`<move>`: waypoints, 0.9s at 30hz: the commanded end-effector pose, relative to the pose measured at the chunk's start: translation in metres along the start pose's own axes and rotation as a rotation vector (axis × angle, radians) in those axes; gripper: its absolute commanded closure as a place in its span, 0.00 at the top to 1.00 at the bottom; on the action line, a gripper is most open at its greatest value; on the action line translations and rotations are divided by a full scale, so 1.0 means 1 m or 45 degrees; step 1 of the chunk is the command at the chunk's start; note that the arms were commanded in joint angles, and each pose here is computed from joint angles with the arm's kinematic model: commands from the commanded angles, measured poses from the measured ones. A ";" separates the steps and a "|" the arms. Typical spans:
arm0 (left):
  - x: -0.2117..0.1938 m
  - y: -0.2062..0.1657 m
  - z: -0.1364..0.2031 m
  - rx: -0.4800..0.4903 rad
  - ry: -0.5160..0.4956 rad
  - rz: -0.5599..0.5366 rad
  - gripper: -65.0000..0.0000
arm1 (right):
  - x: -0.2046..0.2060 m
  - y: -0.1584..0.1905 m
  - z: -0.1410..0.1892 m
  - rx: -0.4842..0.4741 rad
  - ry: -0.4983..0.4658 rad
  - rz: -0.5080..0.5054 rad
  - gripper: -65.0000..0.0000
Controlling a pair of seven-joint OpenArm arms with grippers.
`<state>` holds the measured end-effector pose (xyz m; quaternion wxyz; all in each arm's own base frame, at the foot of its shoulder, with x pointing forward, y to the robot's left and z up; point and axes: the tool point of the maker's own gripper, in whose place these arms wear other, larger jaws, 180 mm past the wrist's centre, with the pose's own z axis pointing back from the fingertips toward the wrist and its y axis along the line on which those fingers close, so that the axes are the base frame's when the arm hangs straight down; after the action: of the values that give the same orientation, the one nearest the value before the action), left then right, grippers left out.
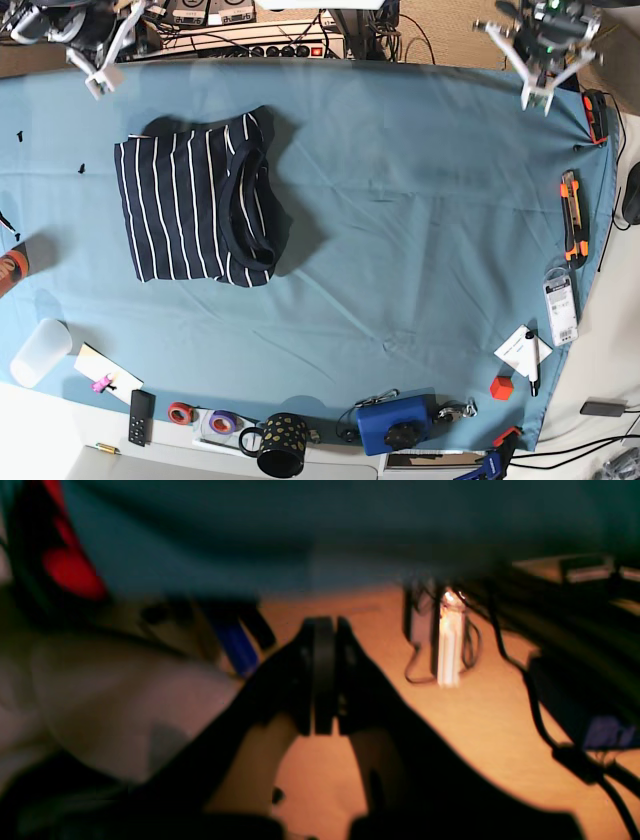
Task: Layout the t-shirt on the table in an organized manner, then fold the t-shirt properly
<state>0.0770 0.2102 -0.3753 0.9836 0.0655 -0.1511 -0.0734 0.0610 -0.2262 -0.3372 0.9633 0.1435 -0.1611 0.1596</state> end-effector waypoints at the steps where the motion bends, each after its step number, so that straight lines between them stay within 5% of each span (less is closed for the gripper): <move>1: -0.009 -0.001 0.006 -0.012 0.011 -0.005 0.00 | -0.006 0.000 0.005 -0.012 0.028 0.015 0.00; 12: -0.114 -0.015 -0.011 -0.108 0.343 0.004 0.00 | -0.092 -0.002 0.006 -0.090 0.440 0.009 0.00; 17: -0.154 -0.031 -0.037 -0.178 0.471 0.078 0.00 | -0.133 0.009 -0.030 -0.012 0.579 0.014 0.00; 27: -0.175 -0.058 -0.132 -0.351 0.434 0.209 0.00 | -0.169 -0.016 -0.132 0.022 0.740 0.024 0.00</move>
<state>-0.0507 0.1946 -0.5622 0.9973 -0.0703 0.0194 0.0018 -0.0489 -0.2363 -0.5245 0.9668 0.1033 0.1192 0.2012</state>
